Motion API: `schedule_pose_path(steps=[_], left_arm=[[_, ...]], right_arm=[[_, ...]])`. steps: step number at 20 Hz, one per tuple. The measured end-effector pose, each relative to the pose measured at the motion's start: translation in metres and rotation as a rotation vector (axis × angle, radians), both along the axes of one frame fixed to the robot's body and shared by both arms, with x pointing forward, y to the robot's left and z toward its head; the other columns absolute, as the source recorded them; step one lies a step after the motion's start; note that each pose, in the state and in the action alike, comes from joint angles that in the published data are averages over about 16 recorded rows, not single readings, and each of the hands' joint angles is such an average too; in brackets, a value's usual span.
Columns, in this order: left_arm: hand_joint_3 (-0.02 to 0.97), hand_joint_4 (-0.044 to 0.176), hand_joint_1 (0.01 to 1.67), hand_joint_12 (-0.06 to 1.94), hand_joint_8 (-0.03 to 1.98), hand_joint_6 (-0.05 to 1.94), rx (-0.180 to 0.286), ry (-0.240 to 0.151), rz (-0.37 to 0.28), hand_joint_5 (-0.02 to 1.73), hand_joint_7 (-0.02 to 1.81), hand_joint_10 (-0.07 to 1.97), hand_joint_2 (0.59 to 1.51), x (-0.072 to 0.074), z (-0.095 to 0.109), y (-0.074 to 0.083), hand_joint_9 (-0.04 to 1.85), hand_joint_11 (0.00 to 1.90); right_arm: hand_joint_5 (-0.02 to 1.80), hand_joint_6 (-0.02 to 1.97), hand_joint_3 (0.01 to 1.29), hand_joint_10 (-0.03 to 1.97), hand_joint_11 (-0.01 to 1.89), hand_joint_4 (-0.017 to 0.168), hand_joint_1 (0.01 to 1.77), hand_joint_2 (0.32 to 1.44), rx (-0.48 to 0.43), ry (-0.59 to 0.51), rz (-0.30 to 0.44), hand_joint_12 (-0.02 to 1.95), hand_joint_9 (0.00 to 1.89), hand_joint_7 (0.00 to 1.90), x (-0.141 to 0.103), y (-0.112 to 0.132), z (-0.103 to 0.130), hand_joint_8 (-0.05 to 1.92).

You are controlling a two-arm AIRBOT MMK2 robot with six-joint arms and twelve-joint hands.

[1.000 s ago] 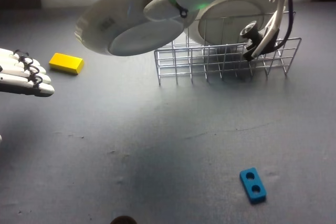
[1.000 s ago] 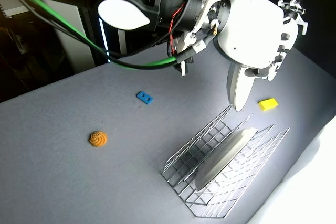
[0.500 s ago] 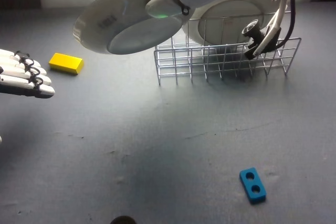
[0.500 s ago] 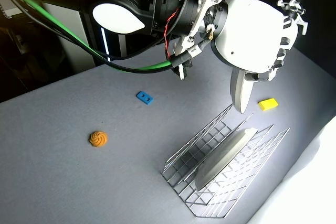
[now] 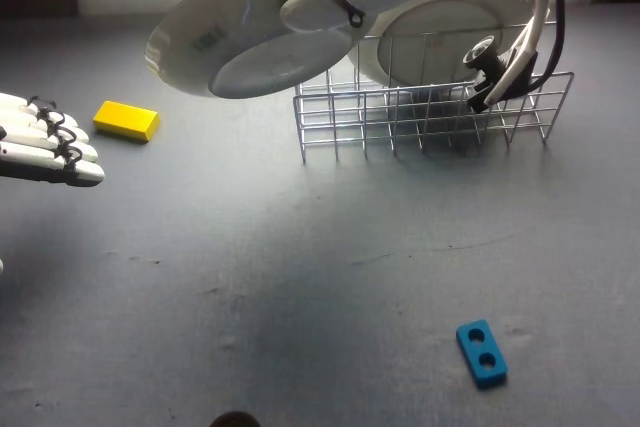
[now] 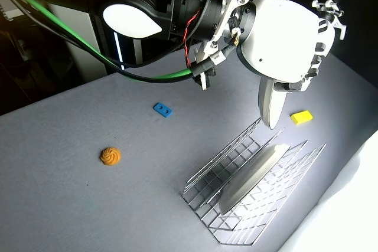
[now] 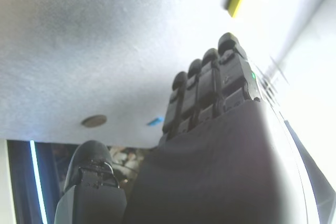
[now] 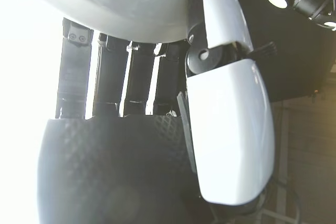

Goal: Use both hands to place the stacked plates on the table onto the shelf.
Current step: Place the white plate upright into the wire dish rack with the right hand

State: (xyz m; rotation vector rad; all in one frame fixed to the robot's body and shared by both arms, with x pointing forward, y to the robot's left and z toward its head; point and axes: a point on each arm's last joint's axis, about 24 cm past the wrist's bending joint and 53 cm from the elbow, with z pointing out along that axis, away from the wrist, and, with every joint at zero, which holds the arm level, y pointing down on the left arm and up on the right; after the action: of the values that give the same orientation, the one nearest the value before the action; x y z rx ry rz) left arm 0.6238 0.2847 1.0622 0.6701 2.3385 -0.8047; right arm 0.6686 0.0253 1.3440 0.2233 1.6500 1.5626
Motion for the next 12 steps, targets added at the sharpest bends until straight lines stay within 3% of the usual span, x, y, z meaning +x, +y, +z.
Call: schedule_pose_path(steps=[12], left_arm=[[0.021, 0.002, 0.01, 0.01, 0.01, 0.01, 0.000, 0.000, -0.001, 0.02, 0.02, -0.06, 1.120, 0.000, 0.000, 0.000, 0.02, 0.02]], right_arm=[[1.00, 0.82, 0.02, 0.17, 0.85, 0.001, 1.26, 1.01, 0.065, 0.080, -0.033, 1.05, 1.25, 1.13, 0.013, -0.014, -0.003, 0.73]])
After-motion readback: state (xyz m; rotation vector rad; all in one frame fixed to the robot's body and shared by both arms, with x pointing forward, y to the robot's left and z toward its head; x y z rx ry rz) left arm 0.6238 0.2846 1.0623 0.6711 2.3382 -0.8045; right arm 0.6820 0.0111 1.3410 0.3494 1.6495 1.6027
